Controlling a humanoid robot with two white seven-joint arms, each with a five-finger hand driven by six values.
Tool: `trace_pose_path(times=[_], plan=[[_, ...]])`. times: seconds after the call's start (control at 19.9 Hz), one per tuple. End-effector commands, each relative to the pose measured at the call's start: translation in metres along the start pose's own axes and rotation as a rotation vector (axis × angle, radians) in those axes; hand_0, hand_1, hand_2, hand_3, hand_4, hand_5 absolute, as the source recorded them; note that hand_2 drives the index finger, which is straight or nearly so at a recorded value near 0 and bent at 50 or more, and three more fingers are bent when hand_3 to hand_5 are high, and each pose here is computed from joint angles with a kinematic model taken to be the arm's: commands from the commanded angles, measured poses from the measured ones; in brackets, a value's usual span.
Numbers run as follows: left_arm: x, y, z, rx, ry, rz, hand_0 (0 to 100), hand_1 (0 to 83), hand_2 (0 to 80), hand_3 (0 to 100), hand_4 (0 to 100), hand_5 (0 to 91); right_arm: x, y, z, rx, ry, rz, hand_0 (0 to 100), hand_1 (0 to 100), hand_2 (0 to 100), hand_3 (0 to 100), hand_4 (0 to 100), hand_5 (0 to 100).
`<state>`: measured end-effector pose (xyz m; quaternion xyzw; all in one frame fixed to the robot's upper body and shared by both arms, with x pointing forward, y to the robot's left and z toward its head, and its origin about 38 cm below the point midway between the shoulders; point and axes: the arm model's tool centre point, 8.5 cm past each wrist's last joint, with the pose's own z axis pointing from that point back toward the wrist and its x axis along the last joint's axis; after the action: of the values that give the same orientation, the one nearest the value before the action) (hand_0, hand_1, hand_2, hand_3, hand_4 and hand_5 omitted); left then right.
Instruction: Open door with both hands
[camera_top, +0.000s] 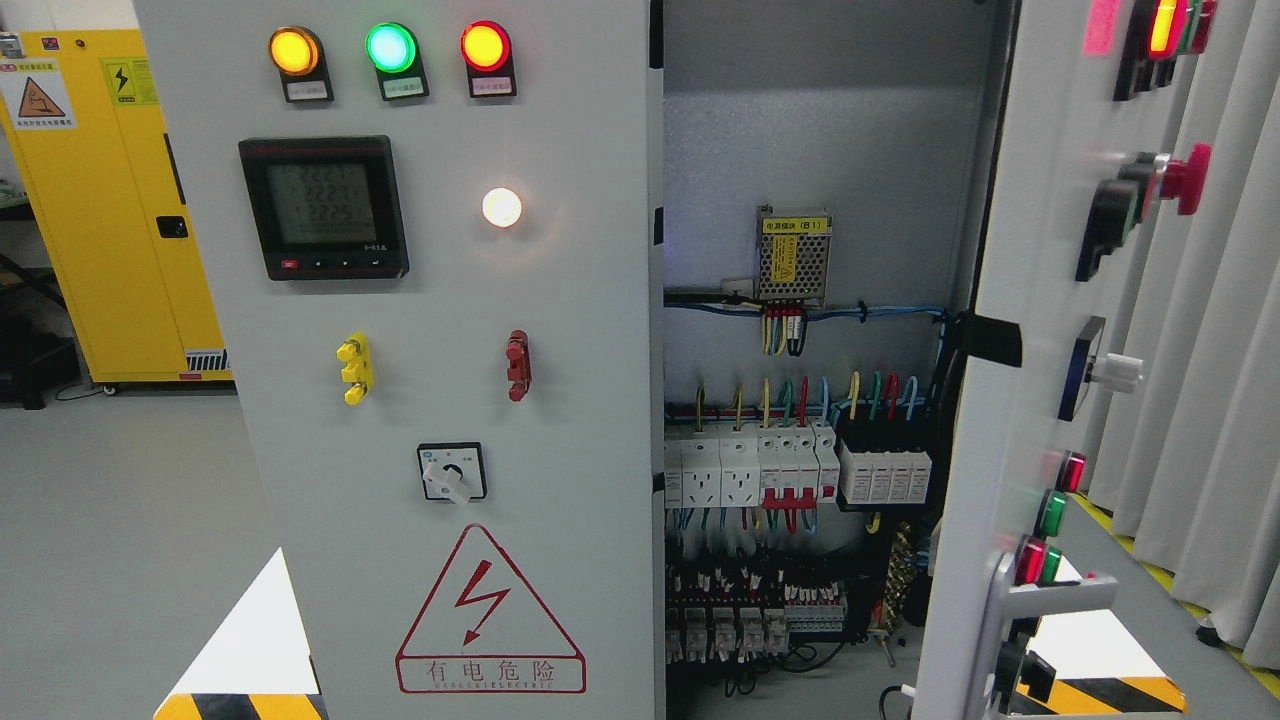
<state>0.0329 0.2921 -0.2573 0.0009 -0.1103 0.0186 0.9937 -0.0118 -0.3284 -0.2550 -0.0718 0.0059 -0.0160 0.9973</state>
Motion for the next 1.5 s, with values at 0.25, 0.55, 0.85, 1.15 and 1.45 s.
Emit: trace_pose_path(times=[0.25,0.55,0.85,1.15,1.45], plan=[[0.126,0.043,0.046,0.019,-0.584,-0.063,39,8.9,0.0,7,0,0.0,0.000,0.000,0.000,0.000,0.000,-0.006,21,7,0,0,0,0],[0.185,0.055,0.146,-0.268,-0.971,-0.103,33,11.9,3.9,24,9,0.0,0.000,0.000,0.000,0.000,0.000,-0.007,21,7,0,0,0,0],[0.235,0.041,0.229,-0.450,-1.231,-0.321,25,12.2,14.9,32,21,0.0,-0.002,0.000,0.000,-0.001,0.003,-0.007,21,7,0,0,0,0],[0.264,0.024,0.294,-0.646,-1.351,-0.473,17,12.9,16.6,32,26,0.0,-0.002,0.000,0.000,-0.001,0.003,-0.007,21,7,0,0,0,0],[0.308,0.033,0.348,-0.712,-1.428,-0.625,9,12.4,16.7,32,27,0.0,-0.002,0.000,0.000,-0.001,0.003,-0.007,21,7,0,0,0,0]])
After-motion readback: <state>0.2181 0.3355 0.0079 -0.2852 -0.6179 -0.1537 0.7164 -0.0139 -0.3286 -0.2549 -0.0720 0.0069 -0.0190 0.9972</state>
